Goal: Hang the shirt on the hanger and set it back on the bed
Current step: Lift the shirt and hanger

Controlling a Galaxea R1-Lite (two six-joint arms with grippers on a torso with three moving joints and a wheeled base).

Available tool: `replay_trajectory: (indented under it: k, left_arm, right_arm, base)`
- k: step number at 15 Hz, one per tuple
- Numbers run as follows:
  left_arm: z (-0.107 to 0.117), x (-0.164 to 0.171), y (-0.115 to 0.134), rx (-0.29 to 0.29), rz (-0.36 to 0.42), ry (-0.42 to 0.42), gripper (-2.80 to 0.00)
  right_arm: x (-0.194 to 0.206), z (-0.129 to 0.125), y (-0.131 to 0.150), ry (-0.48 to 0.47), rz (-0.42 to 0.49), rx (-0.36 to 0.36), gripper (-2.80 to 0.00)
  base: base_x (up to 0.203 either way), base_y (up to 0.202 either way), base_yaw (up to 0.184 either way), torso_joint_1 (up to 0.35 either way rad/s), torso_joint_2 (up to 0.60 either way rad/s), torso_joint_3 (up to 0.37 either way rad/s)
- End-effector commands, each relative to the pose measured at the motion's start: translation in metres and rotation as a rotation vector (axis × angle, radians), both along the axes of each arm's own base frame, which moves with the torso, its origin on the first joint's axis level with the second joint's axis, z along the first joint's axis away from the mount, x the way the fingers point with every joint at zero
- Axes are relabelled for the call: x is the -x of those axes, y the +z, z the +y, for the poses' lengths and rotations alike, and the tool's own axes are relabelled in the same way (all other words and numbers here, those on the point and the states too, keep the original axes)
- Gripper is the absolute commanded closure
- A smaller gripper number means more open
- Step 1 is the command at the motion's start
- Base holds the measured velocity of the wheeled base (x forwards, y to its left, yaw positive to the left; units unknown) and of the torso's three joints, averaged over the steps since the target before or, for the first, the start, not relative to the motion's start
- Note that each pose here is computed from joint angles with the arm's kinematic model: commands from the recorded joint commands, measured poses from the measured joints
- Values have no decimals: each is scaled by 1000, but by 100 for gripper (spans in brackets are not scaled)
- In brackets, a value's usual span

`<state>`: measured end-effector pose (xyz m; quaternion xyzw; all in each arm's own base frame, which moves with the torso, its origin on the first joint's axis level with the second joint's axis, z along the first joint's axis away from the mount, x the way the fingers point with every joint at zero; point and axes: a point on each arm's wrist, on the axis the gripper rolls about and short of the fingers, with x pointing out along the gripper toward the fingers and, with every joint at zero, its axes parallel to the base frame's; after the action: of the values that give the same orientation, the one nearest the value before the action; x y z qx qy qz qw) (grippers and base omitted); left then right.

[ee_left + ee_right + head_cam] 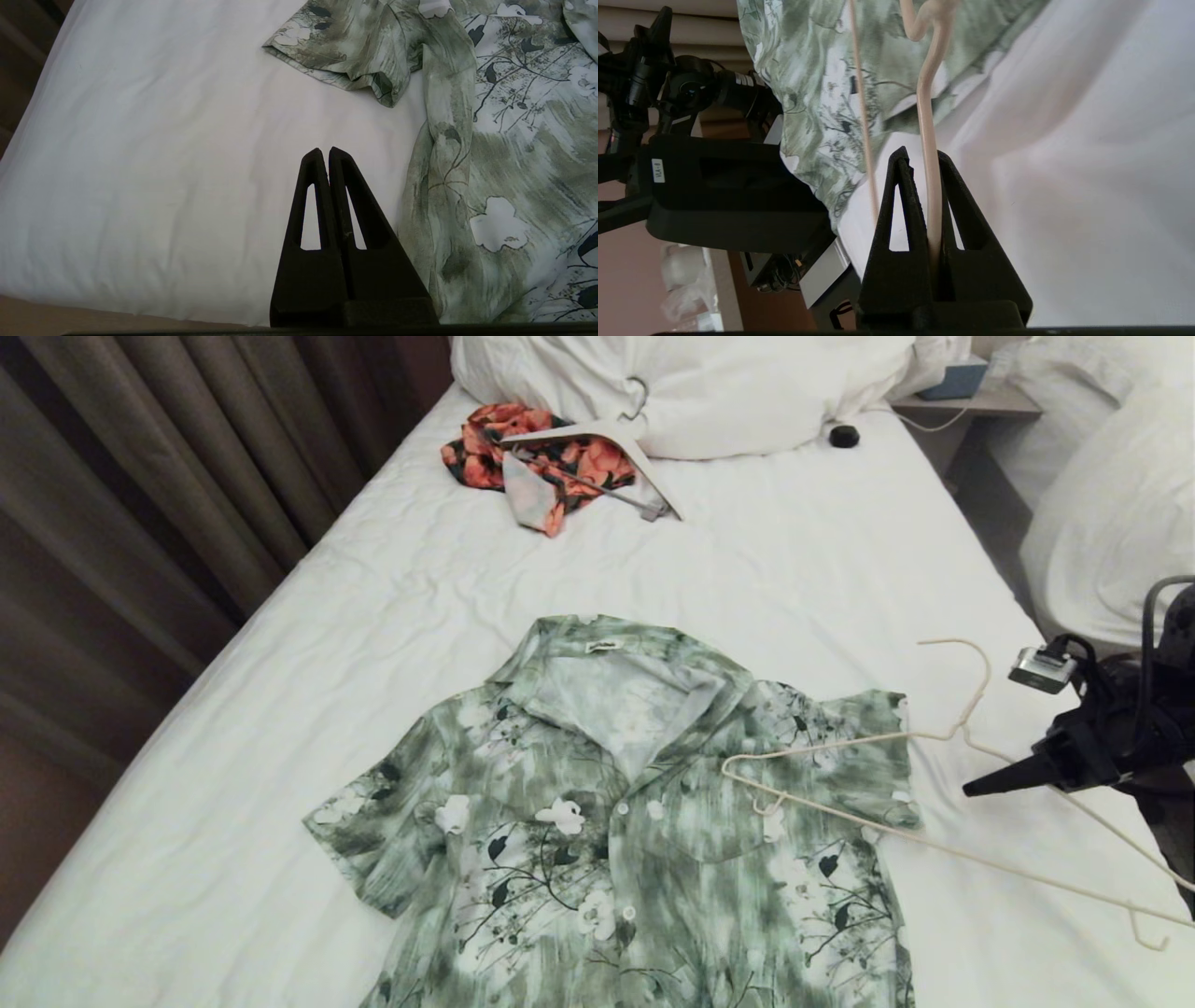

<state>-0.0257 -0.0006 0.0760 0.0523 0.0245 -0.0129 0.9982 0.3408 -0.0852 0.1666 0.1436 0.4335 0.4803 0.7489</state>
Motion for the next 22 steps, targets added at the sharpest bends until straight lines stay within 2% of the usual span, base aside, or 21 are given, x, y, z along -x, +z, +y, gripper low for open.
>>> replay_trajectory:
  k: [1, 7, 11, 16, 19, 22]
  left_arm:
    - [0, 0, 0, -1, 2, 0, 0]
    - [0, 0, 0, -1, 2, 0, 0]
    - [0, 0, 0, -1, 2, 0, 0]
    - [0, 0, 0, -1, 2, 0, 0]
    - [0, 0, 0, -1, 2, 0, 0]
    - [0, 0, 0, -1, 2, 0, 0]
  right_arm:
    - [12, -1, 20, -11, -49, 8, 0]
    - [56, 6, 61, 14, -175, 68, 0]
    - [96, 19, 84, 41, -304, 20, 0]
    - [127, 31, 84, 123, -506, 29, 0]
    - [125, 41, 82, 192, -736, 67, 0]
    - [121, 48, 82, 225, -768, 57, 0]
  base:
    - [0, 0, 0, 0, 0, 0]
    - [0, 0, 0, 0, 0, 0]
    - [0, 0, 0, 0, 0, 0]
    - [0, 0, 0, 0, 0, 0]
    - [0, 0, 0, 0, 0, 0]
    - [0, 0, 0, 0, 0, 0]
